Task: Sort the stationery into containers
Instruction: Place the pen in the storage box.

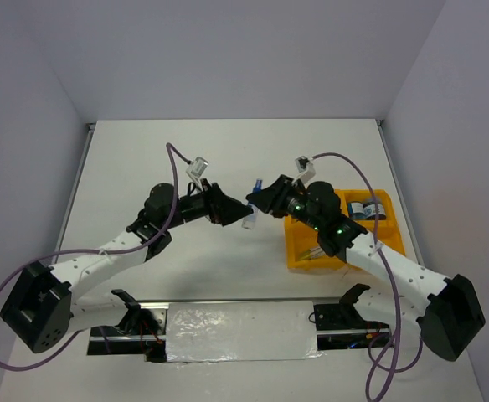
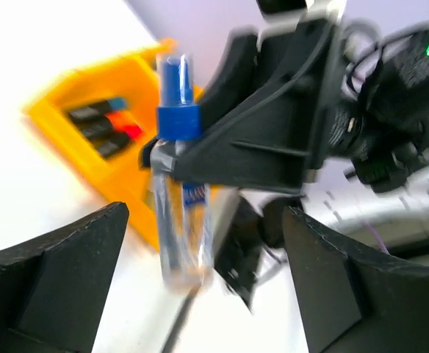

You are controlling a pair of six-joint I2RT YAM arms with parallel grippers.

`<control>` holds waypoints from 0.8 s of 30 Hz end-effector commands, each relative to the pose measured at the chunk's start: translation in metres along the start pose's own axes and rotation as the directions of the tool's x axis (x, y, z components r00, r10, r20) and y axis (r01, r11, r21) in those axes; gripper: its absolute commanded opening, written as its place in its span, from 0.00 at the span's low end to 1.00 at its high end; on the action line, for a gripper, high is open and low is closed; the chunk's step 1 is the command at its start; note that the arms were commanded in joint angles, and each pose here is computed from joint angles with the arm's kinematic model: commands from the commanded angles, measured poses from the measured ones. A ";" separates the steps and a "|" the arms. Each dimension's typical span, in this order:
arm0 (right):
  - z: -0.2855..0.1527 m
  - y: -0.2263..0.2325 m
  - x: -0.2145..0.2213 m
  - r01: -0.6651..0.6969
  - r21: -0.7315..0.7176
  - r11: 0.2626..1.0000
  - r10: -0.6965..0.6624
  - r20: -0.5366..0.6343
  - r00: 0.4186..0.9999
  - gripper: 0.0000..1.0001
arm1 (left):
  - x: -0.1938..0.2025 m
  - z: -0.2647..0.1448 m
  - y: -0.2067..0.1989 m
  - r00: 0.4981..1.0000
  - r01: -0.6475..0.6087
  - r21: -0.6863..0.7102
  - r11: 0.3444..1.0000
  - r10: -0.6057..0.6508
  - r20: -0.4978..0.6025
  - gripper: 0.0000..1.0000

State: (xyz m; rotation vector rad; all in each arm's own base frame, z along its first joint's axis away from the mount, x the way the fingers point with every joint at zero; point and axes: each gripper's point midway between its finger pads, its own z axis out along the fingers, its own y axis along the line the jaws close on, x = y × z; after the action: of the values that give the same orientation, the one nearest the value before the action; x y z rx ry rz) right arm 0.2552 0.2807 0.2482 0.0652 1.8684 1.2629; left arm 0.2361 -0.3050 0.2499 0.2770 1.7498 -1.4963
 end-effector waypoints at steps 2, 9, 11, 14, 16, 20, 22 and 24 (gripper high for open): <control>-0.049 -0.082 -0.056 -0.082 0.310 0.947 0.024 0.186 0.982 0.00 | -0.026 -0.020 0.050 0.997 -0.068 -0.411 0.909 0.072 -0.004 0.99; -0.183 -0.174 -0.109 -0.202 0.738 0.644 -0.144 0.375 0.916 0.00 | -0.043 -0.106 0.071 0.986 -0.158 -0.753 0.639 0.145 -0.084 0.99; -0.209 -0.192 -0.116 -0.244 0.771 0.588 -0.143 0.396 0.907 0.00 | -0.046 -0.123 0.064 0.982 -0.174 -0.775 0.608 0.160 -0.095 0.99; -0.235 -0.216 -0.114 -0.315 0.785 0.533 -0.102 0.430 0.897 0.00 | -0.041 -0.145 0.057 0.970 -0.235 -0.778 0.582 0.185 -0.156 0.99; -0.248 -0.229 -0.108 -0.358 0.790 0.498 -0.084 0.455 0.887 0.00 | -0.039 -0.163 0.061 0.963 -0.260 -0.808 0.529 0.201 -0.179 0.99; -0.271 -0.235 -0.102 -0.429 0.766 0.478 -0.079 0.525 0.848 0.00 | -0.034 -0.183 0.066 0.925 -0.359 -0.795 0.489 0.297 -0.235 0.99; -0.276 -0.236 -0.101 -0.445 0.756 0.480 -0.080 0.543 0.836 0.00 | -0.035 -0.184 0.070 0.926 -0.343 -0.805 0.485 0.318 -0.204 0.99; -0.275 -0.241 -0.096 -0.455 0.755 0.473 -0.061 0.543 0.838 0.00 | -0.035 -0.185 0.066 0.925 -0.346 -0.796 0.497 0.324 -0.200 0.99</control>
State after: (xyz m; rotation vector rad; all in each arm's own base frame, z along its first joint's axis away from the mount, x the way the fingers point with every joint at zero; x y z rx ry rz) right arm 0.2248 -0.0918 0.1492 1.1720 1.8304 0.1557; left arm 0.2198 -0.1173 0.2209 0.0877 2.0964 -0.3379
